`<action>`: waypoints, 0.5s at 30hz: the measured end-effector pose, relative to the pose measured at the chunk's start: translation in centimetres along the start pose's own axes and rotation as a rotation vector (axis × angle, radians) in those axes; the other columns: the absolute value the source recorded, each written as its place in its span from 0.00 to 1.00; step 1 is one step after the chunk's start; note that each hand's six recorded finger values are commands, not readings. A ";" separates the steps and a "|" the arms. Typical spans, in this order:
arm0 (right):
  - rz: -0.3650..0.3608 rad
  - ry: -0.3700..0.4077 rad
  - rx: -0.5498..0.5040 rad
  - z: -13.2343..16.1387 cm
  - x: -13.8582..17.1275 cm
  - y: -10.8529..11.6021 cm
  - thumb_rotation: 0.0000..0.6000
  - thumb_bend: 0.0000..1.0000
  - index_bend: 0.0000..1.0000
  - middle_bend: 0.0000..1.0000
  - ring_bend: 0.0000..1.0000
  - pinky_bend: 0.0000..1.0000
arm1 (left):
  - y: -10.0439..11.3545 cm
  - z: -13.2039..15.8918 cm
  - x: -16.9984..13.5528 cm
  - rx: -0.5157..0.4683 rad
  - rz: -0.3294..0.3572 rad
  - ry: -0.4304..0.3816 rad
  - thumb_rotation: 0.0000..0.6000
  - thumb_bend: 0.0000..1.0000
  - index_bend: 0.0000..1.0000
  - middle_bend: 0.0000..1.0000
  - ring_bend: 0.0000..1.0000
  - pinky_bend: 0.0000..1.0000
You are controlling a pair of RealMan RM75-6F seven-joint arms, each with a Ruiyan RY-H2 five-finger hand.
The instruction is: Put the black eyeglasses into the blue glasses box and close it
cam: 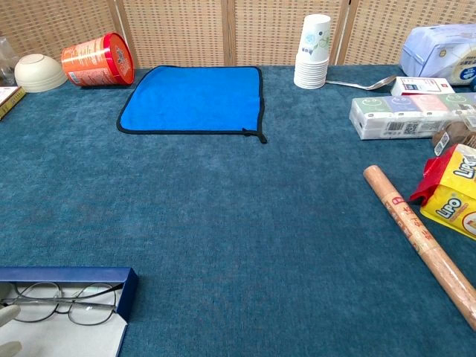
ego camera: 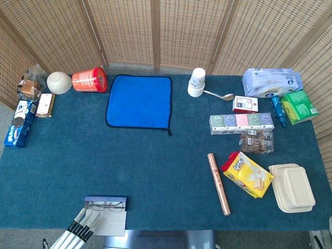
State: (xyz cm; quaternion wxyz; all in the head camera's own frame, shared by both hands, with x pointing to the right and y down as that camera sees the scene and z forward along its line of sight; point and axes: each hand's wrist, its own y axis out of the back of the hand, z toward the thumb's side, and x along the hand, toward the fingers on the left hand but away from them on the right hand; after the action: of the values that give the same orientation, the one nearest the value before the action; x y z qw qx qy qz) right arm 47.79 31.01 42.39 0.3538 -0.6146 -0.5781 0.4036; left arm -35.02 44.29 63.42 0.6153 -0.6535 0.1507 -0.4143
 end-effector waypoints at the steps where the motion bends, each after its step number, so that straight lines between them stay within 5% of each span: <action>1: -0.001 -0.001 -0.001 0.0 0.0 0.0 0.69 0.43 0.15 0.29 0.23 0.24 | 0.0 0.0 0.0 -0.001 0.000 0.000 1.00 0.27 0.14 0.03 0.00 0.05; 15: -0.001 -0.005 0.003 -0.1 0.4 0.0 0.69 0.43 0.15 0.29 0.23 0.24 | 1.1 -0.4 1.0 -0.054 0.063 0.032 1.00 0.26 0.16 0.06 0.00 0.07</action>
State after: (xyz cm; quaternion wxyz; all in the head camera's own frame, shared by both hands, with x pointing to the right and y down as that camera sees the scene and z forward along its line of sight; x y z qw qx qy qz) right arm 47.84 31.39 42.40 0.3533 -0.6127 -0.5787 0.4060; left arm -34.40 43.08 62.65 0.6078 -0.6580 0.1924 -0.4008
